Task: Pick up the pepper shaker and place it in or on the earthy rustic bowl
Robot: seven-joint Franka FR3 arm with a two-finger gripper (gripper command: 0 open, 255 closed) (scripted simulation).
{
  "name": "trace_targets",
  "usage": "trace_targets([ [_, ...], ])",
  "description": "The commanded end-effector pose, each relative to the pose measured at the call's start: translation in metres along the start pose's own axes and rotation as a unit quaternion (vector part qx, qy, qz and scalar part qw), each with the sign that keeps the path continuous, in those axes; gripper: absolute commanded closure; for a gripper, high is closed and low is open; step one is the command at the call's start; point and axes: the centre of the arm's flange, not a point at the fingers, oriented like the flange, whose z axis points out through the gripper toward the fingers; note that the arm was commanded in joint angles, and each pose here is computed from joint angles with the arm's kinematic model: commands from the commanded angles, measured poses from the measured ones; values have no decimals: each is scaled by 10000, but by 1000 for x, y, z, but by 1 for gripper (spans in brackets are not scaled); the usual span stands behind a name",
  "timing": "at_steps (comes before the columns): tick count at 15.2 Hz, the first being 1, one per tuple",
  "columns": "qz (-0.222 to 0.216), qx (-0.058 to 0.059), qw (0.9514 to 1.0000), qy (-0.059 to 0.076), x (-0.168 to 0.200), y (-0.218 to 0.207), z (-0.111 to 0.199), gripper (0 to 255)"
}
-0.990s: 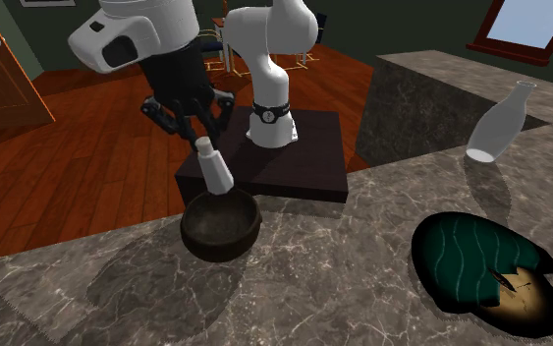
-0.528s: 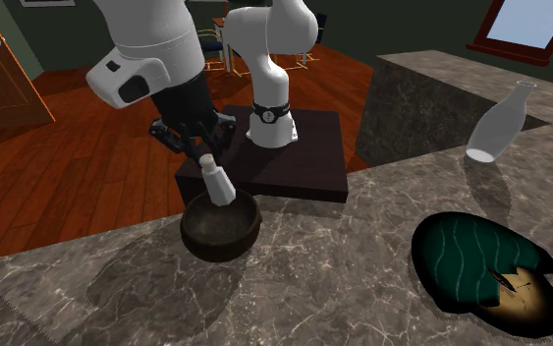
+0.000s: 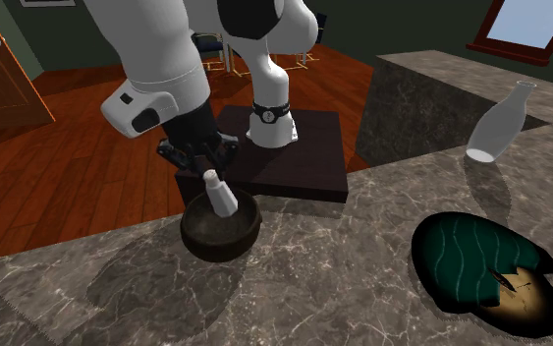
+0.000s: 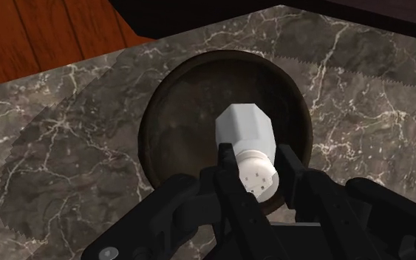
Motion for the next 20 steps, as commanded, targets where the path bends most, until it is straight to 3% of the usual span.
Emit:
trace_targets([
  [1, 0, -1, 10000, 3, 0, -1, 1, 255],
  [6, 0, -1, 10000, 3, 0, -1, 1, 255],
  [7, 0, -1, 10000, 3, 0, -1, 1, 0],
  [12, 0, -1, 10000, 3, 0, -1, 1, 0],
  [16, 0, -1, 10000, 3, 0, -1, -49, 0],
  [20, 0, -1, 10000, 3, 0, -1, -49, 0],
])
